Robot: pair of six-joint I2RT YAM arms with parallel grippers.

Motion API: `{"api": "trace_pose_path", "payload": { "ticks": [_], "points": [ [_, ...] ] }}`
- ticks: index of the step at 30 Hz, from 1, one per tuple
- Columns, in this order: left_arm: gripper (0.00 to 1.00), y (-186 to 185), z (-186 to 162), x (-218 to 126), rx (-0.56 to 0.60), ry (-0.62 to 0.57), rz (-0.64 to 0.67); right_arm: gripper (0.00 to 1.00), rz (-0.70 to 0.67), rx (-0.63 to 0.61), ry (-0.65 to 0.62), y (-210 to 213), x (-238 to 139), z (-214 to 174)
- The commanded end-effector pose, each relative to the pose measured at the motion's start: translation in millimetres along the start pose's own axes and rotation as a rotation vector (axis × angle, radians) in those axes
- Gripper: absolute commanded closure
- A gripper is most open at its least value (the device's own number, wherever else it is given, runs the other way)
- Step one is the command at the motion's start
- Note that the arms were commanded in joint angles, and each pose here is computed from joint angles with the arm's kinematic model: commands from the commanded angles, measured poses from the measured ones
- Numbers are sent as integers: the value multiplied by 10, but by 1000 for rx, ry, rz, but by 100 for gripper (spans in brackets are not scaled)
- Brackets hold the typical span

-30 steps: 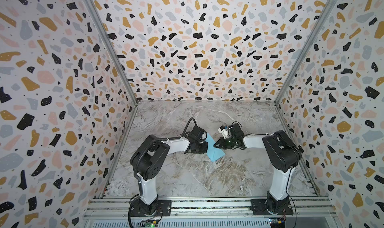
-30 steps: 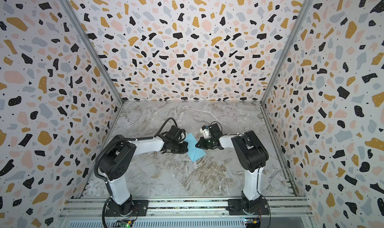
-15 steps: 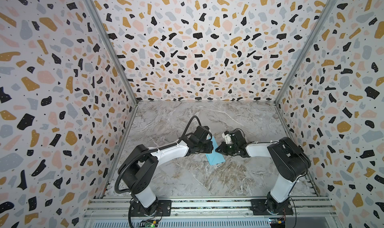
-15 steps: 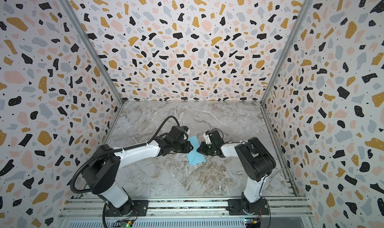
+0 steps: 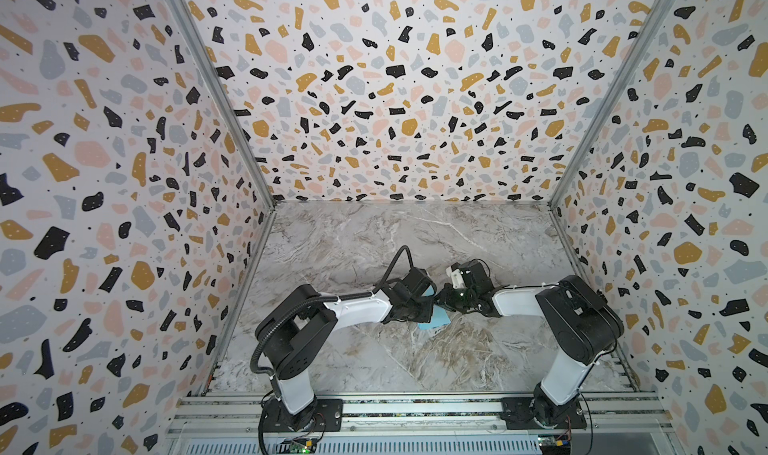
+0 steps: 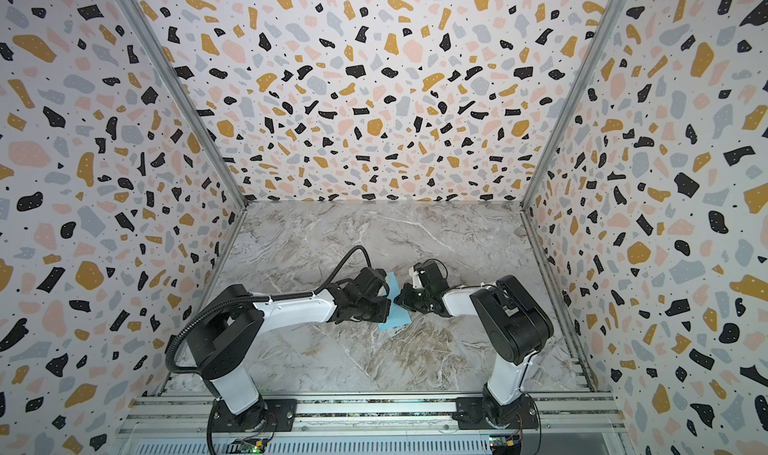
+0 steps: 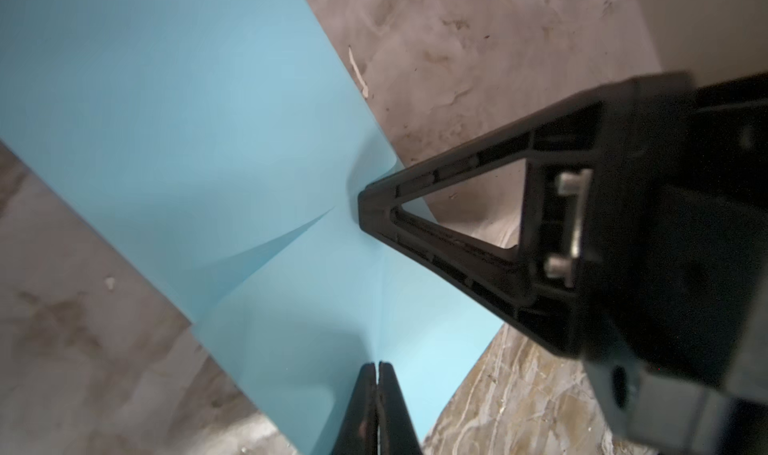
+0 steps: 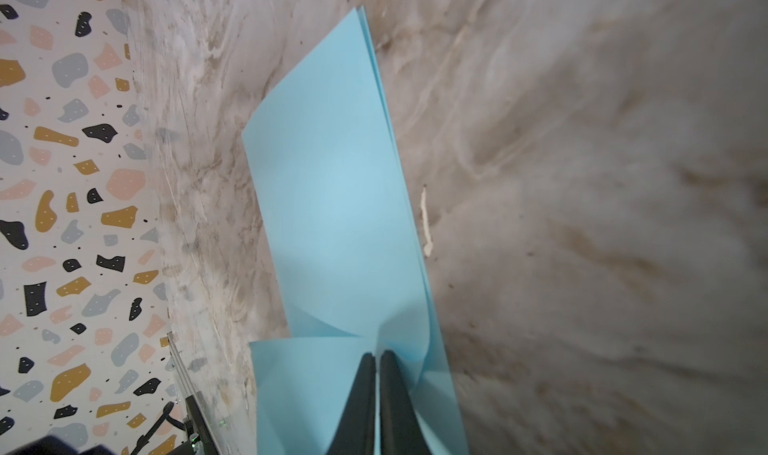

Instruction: Fold a paper plane with a square sheet of paper (pick it up from the middle)

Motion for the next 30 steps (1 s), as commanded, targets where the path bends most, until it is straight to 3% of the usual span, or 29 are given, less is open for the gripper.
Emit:
{"api": "trace_pose_path", "payload": {
  "ticks": [1, 23, 30],
  "points": [
    [95, 5, -116, 60, 9, 45, 12, 92, -61, 30, 5, -114, -31, -75],
    [99, 108, -338, 124, 14, 129, 59, 92, -63, 21, -6, -132, -71, -53],
    [100, 152, -456, 160, 16, 167, 63, 92, 190, -219, 32, 212, -288, 128]
  ]
}}
Point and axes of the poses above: each gripper's point midway between its finger pads, its own x axis out along the fingers, its own y axis along the line the jaws close on, z = x × y, the point moved 9 cm from there along -x, back along the fingers, and after that the axes turned 13 degrees about x, right-handed, at the moved point
